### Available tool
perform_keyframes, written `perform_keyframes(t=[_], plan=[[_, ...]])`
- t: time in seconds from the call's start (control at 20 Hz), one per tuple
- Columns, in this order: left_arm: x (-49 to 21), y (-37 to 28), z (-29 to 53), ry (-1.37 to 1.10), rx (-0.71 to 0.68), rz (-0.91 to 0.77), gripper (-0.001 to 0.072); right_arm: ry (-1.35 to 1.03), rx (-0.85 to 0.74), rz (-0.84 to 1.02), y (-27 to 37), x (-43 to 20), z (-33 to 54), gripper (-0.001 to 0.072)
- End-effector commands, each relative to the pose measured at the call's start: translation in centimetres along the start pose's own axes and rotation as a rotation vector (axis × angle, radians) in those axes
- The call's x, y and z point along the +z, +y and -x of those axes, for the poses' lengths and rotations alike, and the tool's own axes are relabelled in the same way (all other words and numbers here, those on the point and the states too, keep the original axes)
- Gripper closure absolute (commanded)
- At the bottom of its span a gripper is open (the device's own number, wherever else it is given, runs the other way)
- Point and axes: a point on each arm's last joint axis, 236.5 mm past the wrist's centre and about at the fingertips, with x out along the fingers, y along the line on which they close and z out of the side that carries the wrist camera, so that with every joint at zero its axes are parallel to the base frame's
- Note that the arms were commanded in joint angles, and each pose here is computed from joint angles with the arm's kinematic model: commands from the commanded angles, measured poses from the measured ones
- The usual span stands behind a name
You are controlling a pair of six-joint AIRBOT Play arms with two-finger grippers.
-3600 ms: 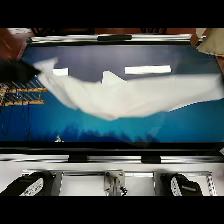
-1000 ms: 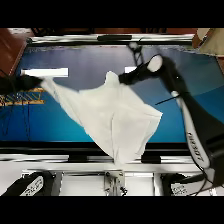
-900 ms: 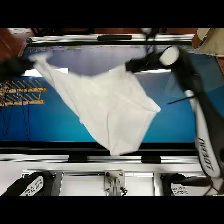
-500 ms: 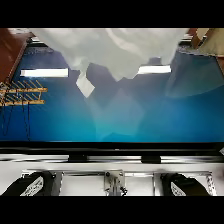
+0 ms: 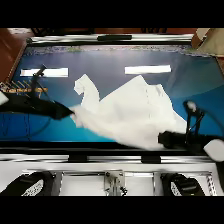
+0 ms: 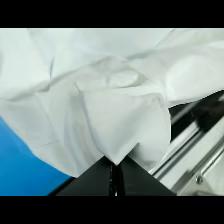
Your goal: Fold the shirts.
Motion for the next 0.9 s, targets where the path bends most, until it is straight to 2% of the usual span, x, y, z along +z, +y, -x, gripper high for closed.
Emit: perform_keyframes(t=[0.0, 0.2, 0.35, 0.5, 0.7, 0.85], plan=[[-10.5, -0.1, -6.6, 0.272, -0.009, 0.012, 0.0667, 0.161, 0.07, -0.141, -0.5, -8.0, -4.6, 0.0185], [-14.1, 0.4, -6.5, 0.423, 0.081, -0.104, 0.0667, -0.052, 0.069, 0.047, 1.4, -0.4, 0.6, 0.0182], [-13.9, 0.4, -5.7, 0.407, 0.124, -0.15, 0.0667, 0.001, 0.113, 0.074, 4.1, 4.7, 0.3, 0.0182], [-13.3, 0.6, -4.3, 0.363, 0.18, -0.188, 0.0667, 0.076, 0.165, 0.159, 9.1, 8.8, -5.3, 0.0182], [-12.2, -0.1, -2.5, 0.278, 0.214, -0.193, 0.0667, 0.257, 0.181, 0.313, 16.0, 7.7, -15.2, 0.0181], [-11.9, -0.6, -1.8, 0.24, 0.22, -0.19, 0.0667, 0.333, 0.186, 0.355, 18.4, 5.9, -19.3, 0.0181]])
